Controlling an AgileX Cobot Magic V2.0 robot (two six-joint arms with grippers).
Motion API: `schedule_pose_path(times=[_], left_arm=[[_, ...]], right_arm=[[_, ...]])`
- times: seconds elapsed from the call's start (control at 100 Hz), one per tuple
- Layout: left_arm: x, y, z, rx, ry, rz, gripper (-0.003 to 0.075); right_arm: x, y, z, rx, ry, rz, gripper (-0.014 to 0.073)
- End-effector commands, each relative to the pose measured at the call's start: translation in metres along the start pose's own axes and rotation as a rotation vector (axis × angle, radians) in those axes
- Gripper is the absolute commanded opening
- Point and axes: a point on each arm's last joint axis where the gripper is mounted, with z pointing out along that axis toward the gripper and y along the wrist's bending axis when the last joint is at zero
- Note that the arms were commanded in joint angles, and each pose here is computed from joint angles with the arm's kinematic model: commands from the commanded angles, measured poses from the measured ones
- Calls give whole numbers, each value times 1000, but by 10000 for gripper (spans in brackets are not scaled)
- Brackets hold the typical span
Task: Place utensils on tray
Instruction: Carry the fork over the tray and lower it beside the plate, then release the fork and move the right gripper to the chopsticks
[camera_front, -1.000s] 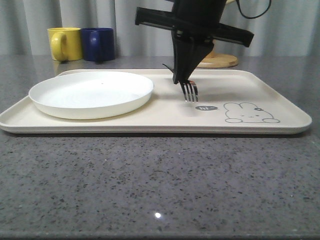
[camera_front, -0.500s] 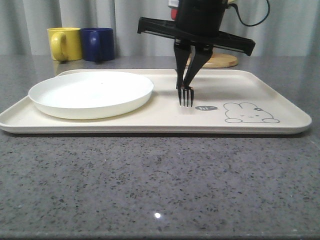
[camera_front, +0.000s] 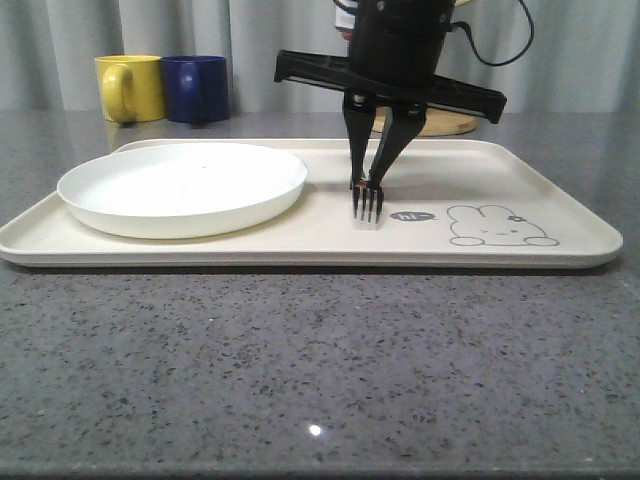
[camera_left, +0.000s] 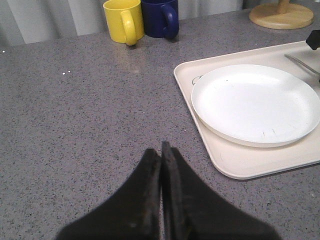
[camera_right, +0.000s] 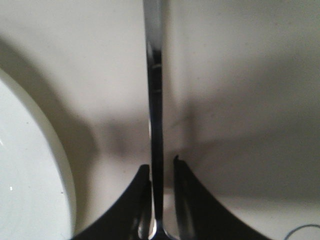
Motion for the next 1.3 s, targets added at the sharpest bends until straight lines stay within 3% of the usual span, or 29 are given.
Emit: schedule_pose_path(times=[0.0, 0.25, 0.5, 0.77, 0.94, 1.29], left_arm=[[-13, 0, -3, 2, -84, -19, -19], [-13, 0, -3, 2, -84, -19, -19], [-13, 0, -3, 2, -84, -19, -19], [-13, 0, -3, 2, -84, -19, -19], [-13, 0, -3, 2, -84, -19, -19], [-13, 0, -3, 2, -84, -19, -19]], right_arm=[[-4, 5, -33, -58, -80, -3, 280], [-3, 5, -43, -69, -98, -11, 308], [4, -8, -90, -12, -171, -186, 308], [0, -48, -118, 245, -202, -227, 308], [-9, -77, -129, 266, -179, -195, 308], [-30, -141, -149, 173, -157, -90, 308]])
